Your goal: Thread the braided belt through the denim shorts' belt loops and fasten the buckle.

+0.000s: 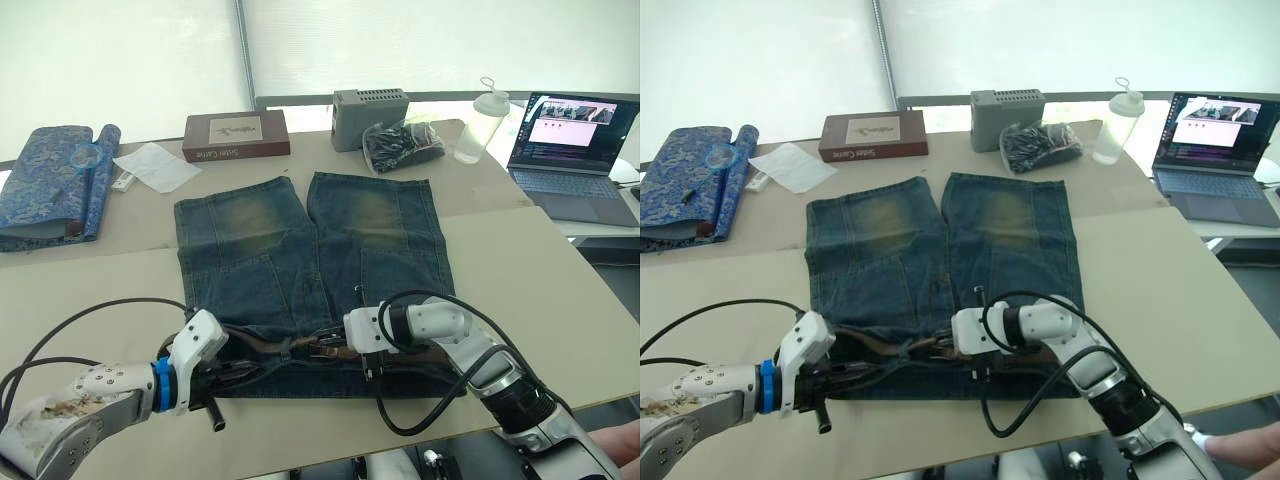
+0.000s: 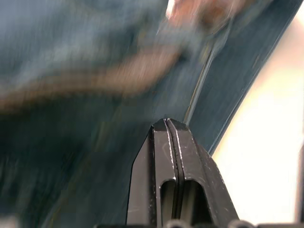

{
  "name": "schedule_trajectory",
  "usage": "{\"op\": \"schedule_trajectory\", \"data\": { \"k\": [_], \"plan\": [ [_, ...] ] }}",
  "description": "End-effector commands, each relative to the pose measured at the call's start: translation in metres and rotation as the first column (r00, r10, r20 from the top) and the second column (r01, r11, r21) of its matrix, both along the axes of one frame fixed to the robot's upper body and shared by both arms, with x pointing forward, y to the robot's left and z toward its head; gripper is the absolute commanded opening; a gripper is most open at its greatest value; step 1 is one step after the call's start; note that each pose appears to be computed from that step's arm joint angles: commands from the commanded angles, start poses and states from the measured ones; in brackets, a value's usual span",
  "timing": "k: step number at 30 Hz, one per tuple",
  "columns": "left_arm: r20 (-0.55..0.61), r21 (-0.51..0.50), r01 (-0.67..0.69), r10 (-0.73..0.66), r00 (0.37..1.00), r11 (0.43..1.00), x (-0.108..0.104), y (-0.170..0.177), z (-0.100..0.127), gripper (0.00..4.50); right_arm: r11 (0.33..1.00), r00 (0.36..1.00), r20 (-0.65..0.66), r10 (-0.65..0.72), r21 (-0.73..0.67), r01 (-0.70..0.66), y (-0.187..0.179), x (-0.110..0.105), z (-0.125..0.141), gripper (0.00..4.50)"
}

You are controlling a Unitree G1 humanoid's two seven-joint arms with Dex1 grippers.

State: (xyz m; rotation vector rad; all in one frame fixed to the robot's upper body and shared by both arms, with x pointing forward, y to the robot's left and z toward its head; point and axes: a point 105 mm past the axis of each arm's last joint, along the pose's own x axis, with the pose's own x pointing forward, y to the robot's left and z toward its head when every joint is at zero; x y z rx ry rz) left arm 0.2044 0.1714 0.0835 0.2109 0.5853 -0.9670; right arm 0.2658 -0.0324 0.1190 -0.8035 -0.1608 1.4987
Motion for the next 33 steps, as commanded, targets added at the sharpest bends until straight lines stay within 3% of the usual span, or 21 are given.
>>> {"op": "schedule_trajectory", "data": {
  "k": [1, 6, 12, 19, 24, 33],
  "plan": [
    [-0.004, 0.096, 0.003, -0.002, 1.0, 0.995, -0.002, 0.013, -0.019, 0.02, 0.999, 0.999, 0.039, -0.035, 0.022, 0.035, -0.007, 0.004, 0.012, 0.0],
    [0.006, 0.19, -0.013, 0.012, 1.0, 0.982, 0.001, 0.028, -0.037, 0.02, 0.995, 0.993, 0.065, -0.1, 0.017, 0.099, -0.025, 0.009, 0.021, 0.0],
    [0.025, 0.216, -0.027, 0.022, 0.999, 0.976, 0.005, 0.037, -0.044, 0.02, 0.955, 0.946, 0.136, -0.294, -0.002, 0.298, -0.078, 0.019, 0.043, 0.0],
    [0.056, 0.23, -0.045, 0.033, 0.998, 0.972, 0.015, 0.049, -0.042, 0.02, 0.889, 0.87, 0.217, -0.444, -0.016, 0.458, -0.116, 0.022, 0.064, 0.0],
    [0.06, 0.216, 0.014, -0.028, 0.998, 0.976, 0.016, 0.045, -0.032, 0.02, 0.887, 0.866, 0.223, -0.446, -0.021, 0.462, -0.115, 0.016, 0.068, 0.0],
    [0.064, 0.271, 0.025, -0.044, 0.997, 0.962, 0.017, 0.053, -0.033, 0.02, 0.787, 0.751, 0.29, -0.593, 0.008, 0.617, -0.151, 0.026, 0.093, 0.0]
  ]
}}
